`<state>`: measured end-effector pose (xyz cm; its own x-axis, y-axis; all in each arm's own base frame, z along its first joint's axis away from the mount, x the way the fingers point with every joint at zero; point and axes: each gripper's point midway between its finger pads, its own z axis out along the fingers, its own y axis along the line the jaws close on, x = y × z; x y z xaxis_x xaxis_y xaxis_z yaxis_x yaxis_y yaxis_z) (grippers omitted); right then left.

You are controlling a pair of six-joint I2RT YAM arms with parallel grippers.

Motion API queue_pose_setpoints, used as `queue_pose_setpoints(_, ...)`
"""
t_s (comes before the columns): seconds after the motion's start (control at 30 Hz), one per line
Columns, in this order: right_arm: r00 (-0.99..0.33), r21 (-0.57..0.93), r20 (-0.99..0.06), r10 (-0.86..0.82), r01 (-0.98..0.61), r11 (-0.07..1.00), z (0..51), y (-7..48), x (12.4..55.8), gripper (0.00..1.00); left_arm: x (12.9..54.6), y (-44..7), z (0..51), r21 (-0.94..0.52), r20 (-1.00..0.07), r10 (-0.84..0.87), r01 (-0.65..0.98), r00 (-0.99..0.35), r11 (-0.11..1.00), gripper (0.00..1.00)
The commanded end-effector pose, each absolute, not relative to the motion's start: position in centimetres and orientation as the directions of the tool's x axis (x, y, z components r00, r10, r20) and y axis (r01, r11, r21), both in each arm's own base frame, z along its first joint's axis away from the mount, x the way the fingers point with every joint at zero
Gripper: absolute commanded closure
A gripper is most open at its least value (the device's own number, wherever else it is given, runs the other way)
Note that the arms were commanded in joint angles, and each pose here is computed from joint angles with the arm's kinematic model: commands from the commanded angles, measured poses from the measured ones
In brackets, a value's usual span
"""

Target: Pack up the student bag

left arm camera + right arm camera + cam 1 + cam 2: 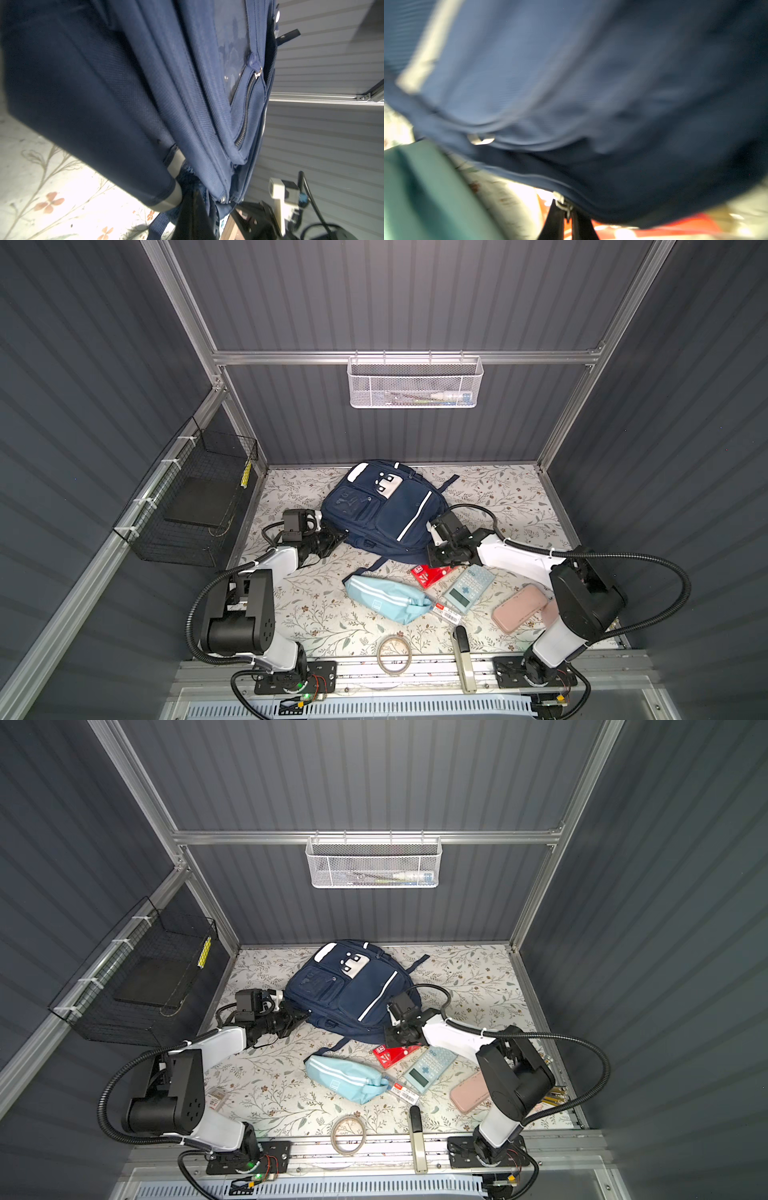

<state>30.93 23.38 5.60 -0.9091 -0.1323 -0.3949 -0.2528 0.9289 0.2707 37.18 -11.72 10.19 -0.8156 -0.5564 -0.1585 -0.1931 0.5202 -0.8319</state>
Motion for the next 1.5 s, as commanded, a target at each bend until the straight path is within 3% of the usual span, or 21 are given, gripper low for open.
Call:
queue_pose_setpoints(0.0,-0.916,0.193,-0.348,-0.197,-0.276,0.942,5.1,21.6,30.0,1.0,40.0,-9.4,11.0,-0.819,-0.245,-0.606,-0.173,-0.757,0.547,1.0)
queue_pose_setpoints(0.1,-0.89,0.224,-0.372,-0.262,-0.36,0.906,7.3,25.9,29.0,1.0,41.3,-9.4,10.6,-0.837,-0.237,-0.626,-0.172,-0.743,0.52,1.0)
queue_pose_setpoints(0.17,-0.865,0.244,-0.403,-0.3,-0.417,0.875,9.2,29.3,28.1,1.0,42.1,-9.2,10.8,-0.828,-0.26,-0.625,-0.164,-0.736,0.537,0.73)
queue_pose_setpoints(0.33,-0.851,0.389,-0.458,-0.257,-0.452,0.803,13.2,36.3,28.2,1.0,41.1,-8.1,13.5,-0.789,-0.328,-0.632,-0.165,-0.702,0.592,0.18)
queue_pose_setpoints(0.4,-0.84,0.398,-0.481,-0.252,-0.466,0.79,14.0,38.1,29.2,1.0,39.6,-7.8,14.2,-0.786,-0.331,-0.645,-0.177,-0.689,0.593,0.07)
queue_pose_setpoints(0.47,-0.828,0.402,-0.491,-0.271,-0.492,0.772,14.5,39.9,29.9,1.0,38.2,-8.7,15.0,-0.821,-0.3,-0.659,-0.165,-0.69,0.546,0.07)
queue_pose_setpoints(0.63,-0.793,0.422,-0.533,-0.295,-0.551,0.72,16.5,44.2,30.2,1.0,34.0,-14.2,13.9,-0.895,-0.138,-0.659,-0.192,-0.74,0.403,0.14)
queue_pose_setpoints(0.8,-0.779,0.428,-0.547,-0.307,-0.575,0.697,17.0,45.7,29.8,1.0,31.8,-15.3,11.6,-0.879,-0.092,-0.693,-0.269,-0.715,0.394,0.14)
queue_pose_setpoints(0.93,-0.746,0.413,-0.556,-0.367,-0.63,0.658,16.7,46.5,27.8,1.0,33.9,-15.3,11.7,-0.874,-0.134,-0.697,-0.248,-0.705,0.418,0.16)
queue_pose_setpoints(1.0,-0.747,0.426,-0.551,-0.371,-0.635,0.645,16.6,46.5,27.2,1.0,35.0,-15.9,12.1,-0.885,-0.133,-0.692,-0.229,-0.71,0.405,0.29)
queue_pose_setpoints(1.13,-0.75,0.382,-0.546,-0.374,-0.62,0.685,15.9,44.3,27.4,1.0,35.3,-16.2,11.3,-0.886,-0.12,-0.684,-0.233,-0.72,0.401,0.81)
queue_pose_setpoints(1.3,-0.782,0.328,-0.511,-0.358,-0.562,0.76,14.0,39.4,28.7,1.0,34.5,-15.7,11.0,-0.868,-0.144,-0.671,-0.233,-0.727,0.439,0.91)
queue_pose_setpoints(1.37,-0.801,0.316,-0.495,-0.338,-0.529,0.788,13.3,37.0,29.5,1.0,34.4,-15.3,11.3,-0.861,-0.159,-0.669,-0.229,-0.726,0.454,1.0)
queue_pose_setpoints(1.47,-0.825,0.269,-0.475,-0.305,-0.466,0.843,11.9,32.4,31.5,1.0,34.5,-14.4,12.4,-0.871,-0.16,-0.674,-0.218,-0.721,0.44,1.0)
